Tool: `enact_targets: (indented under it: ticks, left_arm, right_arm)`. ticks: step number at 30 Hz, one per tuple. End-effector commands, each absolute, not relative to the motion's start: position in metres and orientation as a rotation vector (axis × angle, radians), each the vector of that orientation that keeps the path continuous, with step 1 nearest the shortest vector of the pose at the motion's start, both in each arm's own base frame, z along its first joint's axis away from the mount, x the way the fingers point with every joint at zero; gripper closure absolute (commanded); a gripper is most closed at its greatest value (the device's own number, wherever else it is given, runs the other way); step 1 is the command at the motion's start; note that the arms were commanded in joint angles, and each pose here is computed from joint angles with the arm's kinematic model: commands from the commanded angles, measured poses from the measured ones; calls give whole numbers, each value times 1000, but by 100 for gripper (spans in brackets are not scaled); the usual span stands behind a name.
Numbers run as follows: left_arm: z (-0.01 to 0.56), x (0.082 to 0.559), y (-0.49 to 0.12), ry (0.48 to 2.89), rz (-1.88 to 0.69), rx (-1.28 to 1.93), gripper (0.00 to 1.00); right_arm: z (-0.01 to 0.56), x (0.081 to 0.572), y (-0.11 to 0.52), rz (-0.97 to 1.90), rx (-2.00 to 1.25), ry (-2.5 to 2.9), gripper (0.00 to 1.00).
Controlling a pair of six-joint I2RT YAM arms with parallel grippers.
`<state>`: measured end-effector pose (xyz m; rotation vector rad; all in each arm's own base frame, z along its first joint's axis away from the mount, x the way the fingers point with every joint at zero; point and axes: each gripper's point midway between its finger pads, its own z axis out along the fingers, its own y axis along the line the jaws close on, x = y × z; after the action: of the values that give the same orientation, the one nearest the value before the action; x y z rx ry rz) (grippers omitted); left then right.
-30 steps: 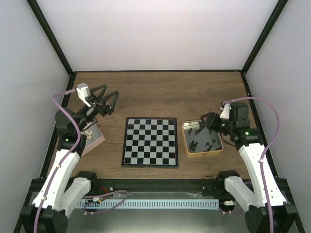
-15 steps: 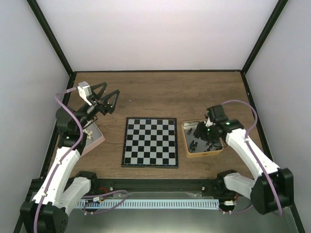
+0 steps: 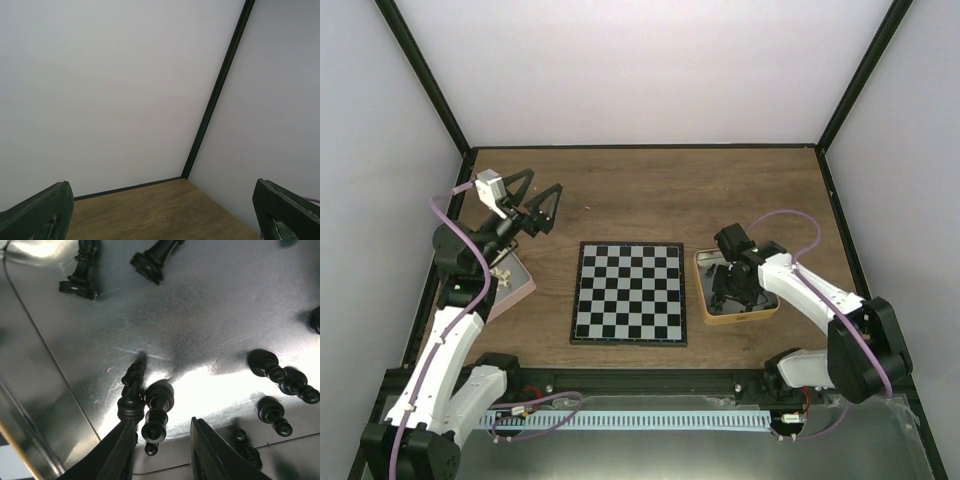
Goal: Set up the chess pieces on the board
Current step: Pick up the chess piece from the storage box.
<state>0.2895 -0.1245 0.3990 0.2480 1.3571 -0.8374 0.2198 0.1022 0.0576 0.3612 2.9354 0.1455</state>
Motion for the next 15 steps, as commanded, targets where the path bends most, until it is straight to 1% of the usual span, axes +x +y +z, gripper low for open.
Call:
enact_targets:
  ticks: [1, 3, 6, 10, 11, 15]
  left_arm:
    - [401, 287, -119, 1337, -800, 244, 0]
    - [402, 287, -119, 1336, -797, 242, 0]
    - [403, 286, -116, 1328, -786, 227, 0]
    - [400, 289, -112, 1336, -766, 198, 0]
    - [404, 284, -110, 1319, -760, 197, 0]
    - [407, 283, -105, 1312, -737, 172, 0]
  right_arm:
    - [52, 224, 98, 87, 394, 2920, 71]
    - [49, 225, 100, 92, 386, 2925, 75]
    - [48, 227, 100, 86, 385, 2924, 78]
    - [49, 229, 99, 71, 392, 2919, 91]
    - [51, 230, 98, 64, 396, 2909, 93]
    - [73, 242, 100, 79, 400, 2849, 96]
